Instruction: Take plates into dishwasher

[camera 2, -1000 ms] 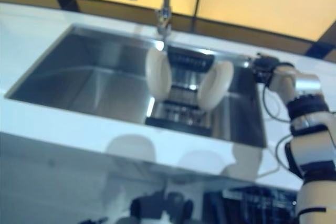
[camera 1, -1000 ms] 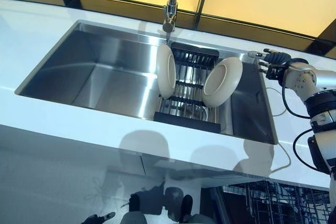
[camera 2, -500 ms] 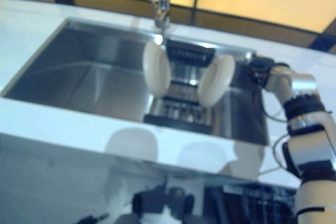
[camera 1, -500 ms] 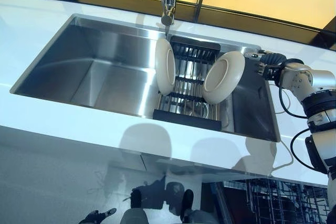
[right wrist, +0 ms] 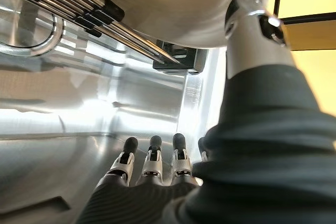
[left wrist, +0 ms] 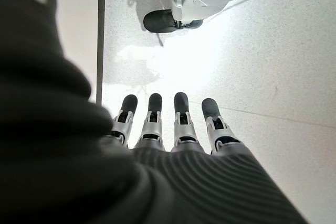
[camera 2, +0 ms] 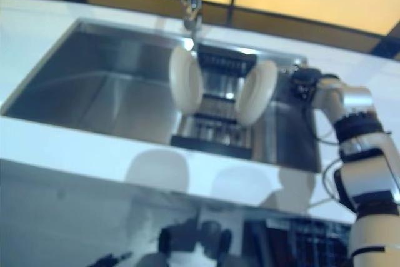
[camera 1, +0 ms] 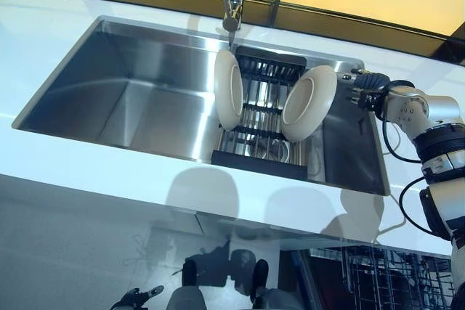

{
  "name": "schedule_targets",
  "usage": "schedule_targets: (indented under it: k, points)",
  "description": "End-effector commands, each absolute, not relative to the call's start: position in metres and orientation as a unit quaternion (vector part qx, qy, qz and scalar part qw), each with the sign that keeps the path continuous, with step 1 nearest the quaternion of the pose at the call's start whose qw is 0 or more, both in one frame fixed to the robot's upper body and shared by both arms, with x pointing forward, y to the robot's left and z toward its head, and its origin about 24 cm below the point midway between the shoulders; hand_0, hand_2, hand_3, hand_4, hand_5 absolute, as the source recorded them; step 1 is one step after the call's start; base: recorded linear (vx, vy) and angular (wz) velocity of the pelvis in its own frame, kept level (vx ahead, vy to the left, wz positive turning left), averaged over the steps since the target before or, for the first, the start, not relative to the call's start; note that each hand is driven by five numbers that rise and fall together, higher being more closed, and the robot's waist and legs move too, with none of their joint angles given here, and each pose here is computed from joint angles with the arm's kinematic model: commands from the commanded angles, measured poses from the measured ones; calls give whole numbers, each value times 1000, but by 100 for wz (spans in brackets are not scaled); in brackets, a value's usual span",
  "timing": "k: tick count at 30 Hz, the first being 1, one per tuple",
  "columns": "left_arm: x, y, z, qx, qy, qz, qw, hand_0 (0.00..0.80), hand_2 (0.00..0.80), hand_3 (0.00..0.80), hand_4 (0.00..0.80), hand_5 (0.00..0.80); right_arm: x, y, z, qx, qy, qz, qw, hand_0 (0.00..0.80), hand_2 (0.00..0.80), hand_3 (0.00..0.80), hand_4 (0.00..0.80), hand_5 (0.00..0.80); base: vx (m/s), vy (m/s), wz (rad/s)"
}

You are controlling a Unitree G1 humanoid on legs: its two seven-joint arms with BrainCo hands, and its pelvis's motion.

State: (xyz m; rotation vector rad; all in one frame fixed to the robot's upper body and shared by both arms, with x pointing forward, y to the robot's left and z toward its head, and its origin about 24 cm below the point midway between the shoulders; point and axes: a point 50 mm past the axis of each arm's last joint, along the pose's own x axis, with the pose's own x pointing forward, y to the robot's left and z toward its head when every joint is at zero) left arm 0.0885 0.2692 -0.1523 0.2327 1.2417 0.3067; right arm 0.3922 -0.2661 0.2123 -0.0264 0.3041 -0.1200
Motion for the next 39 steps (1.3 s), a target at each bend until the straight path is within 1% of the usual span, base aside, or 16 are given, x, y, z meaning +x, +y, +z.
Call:
schedule_targets:
  k: [1,6,27,33,39]
  points:
    - [98,273,-149,126,574,145,796,0,0,0,0,0,398,-247,260,-41,80,-33,995,0,0,0,0,0,0,0,0]
    - [98,273,-150,128,572,145,797,0,0,0,0,0,398,-250,260,-43,79,-45,995,0,0,0,0,0,0,0,0]
    - [86,275,-151,139,583,136,789,0,0,0,0,0,381,-311,274,-90,105,-142,980,0,0,0,0,0,2,-1,0]
    - [84,276,-151,141,585,135,787,0,0,0,0,0,379,-316,278,-80,100,-142,982,0,0,0,0,0,8,1,-3]
    - [84,273,-152,136,586,133,788,0,0,0,0,0,383,-303,274,-64,99,-98,988,0,0,0,0,0,2,2,-1]
